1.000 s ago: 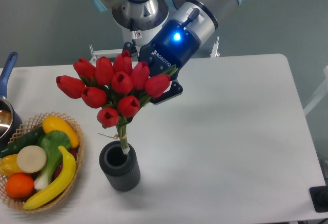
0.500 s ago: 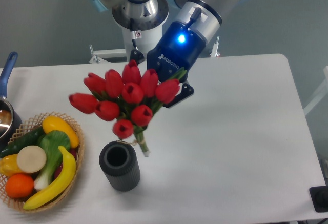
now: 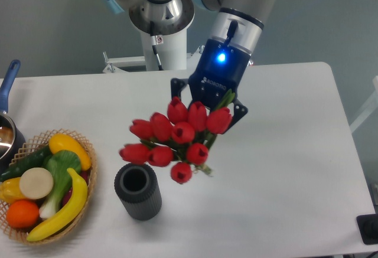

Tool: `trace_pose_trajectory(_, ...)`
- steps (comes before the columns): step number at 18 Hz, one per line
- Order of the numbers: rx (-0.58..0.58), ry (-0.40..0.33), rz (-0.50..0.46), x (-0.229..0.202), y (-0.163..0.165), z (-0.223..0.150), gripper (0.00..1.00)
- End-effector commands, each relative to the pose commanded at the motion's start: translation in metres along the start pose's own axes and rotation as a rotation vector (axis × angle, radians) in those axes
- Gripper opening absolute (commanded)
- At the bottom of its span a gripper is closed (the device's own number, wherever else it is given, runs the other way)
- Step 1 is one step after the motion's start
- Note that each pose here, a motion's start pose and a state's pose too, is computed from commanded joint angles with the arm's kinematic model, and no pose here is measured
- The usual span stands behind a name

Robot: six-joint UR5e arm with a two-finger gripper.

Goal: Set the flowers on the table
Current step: 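Lift the tulips up out of the black vase, then carry the tulips away from the vase and lower them to the table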

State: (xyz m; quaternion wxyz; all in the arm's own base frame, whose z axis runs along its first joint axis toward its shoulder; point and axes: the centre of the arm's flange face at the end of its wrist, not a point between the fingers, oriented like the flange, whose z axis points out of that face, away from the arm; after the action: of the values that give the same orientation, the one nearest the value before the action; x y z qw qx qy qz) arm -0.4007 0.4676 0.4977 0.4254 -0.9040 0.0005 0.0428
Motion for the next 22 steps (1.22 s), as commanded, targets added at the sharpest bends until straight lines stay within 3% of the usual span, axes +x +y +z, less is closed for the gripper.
trace_pose_trajectory(6, -0.132, -0.047, 0.051, -0.003, 0.032, 0.017, 0.38)
trace_pose_trajectory(13, -0.253, -0.023, 0.106, 0.007, 0.079, 0.040, 0.38)
trace_pose_trajectory(16, -0.330, -0.009, 0.172, 0.011, 0.106, 0.050, 0.38)
trace_pose_trajectory(22, -0.475, -0.029, 0.228, 0.012, 0.134, 0.062, 0.38)
